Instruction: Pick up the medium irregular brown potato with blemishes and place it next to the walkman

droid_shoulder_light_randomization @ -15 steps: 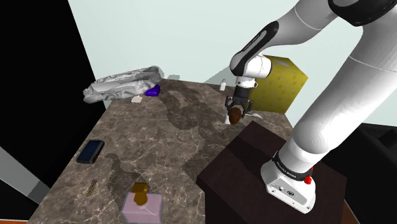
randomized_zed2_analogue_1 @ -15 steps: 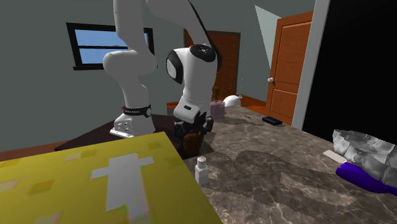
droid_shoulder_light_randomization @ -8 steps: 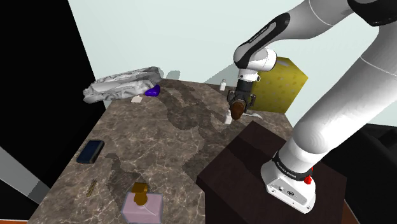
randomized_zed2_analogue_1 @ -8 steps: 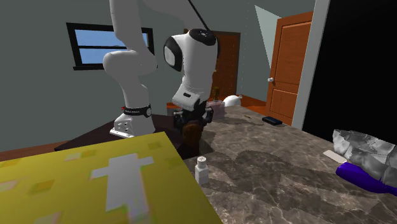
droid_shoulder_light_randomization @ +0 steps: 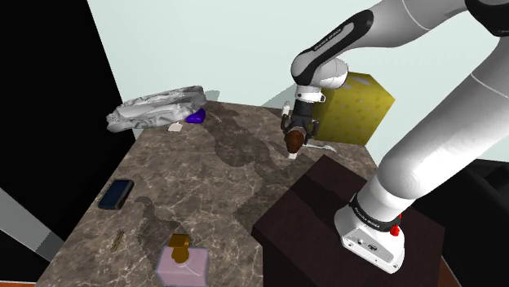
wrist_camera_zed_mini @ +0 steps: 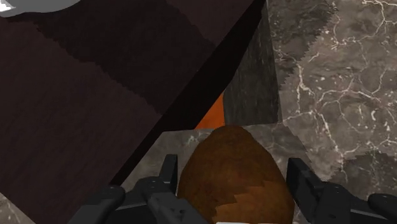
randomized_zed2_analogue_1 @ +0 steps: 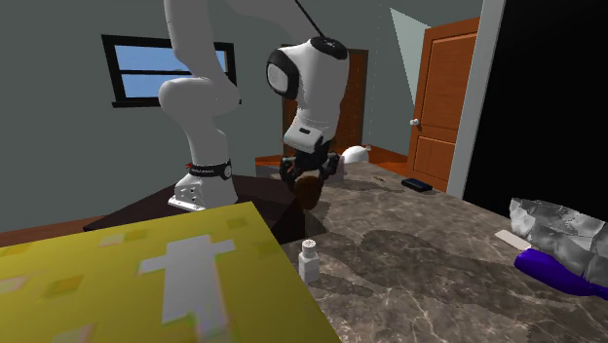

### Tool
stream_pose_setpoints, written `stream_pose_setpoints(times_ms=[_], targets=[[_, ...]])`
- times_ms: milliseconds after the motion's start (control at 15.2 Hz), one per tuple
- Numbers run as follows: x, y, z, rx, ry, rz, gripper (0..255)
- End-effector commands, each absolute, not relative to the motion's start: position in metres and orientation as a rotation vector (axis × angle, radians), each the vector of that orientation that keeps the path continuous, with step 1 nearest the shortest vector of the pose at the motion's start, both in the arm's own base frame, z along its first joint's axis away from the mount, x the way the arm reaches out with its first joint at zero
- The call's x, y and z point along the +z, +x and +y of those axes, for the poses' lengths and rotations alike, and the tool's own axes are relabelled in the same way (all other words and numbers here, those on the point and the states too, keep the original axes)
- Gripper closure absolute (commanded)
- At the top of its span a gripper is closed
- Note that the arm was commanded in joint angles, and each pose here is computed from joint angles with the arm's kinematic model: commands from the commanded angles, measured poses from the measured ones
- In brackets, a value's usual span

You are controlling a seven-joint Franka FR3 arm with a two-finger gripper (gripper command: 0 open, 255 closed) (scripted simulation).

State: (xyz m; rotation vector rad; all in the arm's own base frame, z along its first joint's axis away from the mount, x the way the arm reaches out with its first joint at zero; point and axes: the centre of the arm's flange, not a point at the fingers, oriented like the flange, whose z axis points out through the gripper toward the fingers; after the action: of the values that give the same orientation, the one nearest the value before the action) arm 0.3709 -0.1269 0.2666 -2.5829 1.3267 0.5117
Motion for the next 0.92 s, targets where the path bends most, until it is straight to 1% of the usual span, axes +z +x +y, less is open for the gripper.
stream_pose_setpoints(times_ms=[0, 858], targets=[[0.267, 0.381, -0.105, 0.512, -2.581, 1.329, 255], [0.268, 0.444, 0.054, 0.512, -2.581, 1.329, 255]])
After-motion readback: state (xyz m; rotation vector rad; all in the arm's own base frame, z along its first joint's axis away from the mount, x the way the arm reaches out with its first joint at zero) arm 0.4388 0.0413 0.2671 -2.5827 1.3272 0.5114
